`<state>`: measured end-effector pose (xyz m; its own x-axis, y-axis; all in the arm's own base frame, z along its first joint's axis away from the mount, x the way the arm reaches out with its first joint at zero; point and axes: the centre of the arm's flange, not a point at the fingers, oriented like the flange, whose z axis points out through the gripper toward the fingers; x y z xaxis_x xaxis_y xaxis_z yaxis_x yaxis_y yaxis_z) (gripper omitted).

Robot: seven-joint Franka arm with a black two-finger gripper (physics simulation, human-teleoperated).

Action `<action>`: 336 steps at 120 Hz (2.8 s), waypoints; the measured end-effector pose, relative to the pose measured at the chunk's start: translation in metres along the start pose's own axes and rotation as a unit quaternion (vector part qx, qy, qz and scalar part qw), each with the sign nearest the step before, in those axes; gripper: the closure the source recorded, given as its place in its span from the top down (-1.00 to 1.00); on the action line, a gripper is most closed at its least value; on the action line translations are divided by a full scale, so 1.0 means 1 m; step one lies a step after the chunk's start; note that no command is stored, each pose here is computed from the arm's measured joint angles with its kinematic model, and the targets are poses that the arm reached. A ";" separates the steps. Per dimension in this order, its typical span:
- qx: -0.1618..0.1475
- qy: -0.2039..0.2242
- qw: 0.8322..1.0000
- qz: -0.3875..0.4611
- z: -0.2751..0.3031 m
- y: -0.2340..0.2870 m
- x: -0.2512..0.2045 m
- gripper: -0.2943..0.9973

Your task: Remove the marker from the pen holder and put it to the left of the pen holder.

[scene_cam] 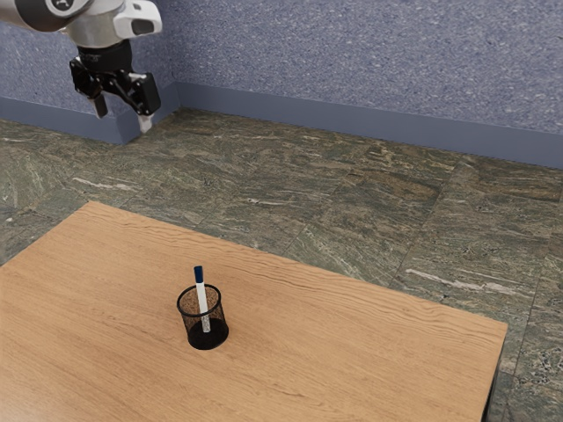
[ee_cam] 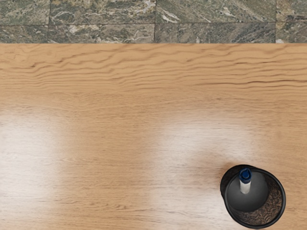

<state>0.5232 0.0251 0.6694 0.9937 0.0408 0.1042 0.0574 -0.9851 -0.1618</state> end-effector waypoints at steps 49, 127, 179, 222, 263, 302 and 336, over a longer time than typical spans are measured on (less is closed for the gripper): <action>0.014 -0.056 0.998 0.014 0.160 0.041 0.007 0.54; -0.085 -0.046 0.993 -0.060 0.284 0.092 -0.013 0.54; -0.086 -0.055 0.992 -0.073 0.308 0.100 -0.013 0.54; -0.083 -0.059 0.992 -0.076 0.306 0.099 -0.015 -0.42; -0.075 -0.016 0.994 -0.074 0.246 0.087 -0.015 -0.62; 0.002 -0.057 0.993 -0.103 0.240 0.001 0.063 -0.64; -0.033 -0.205 0.975 -0.086 0.374 -0.064 0.103 -0.64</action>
<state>0.6581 0.1549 0.3238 0.9259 0.2559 -0.2778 0.2332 -0.9659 -0.1122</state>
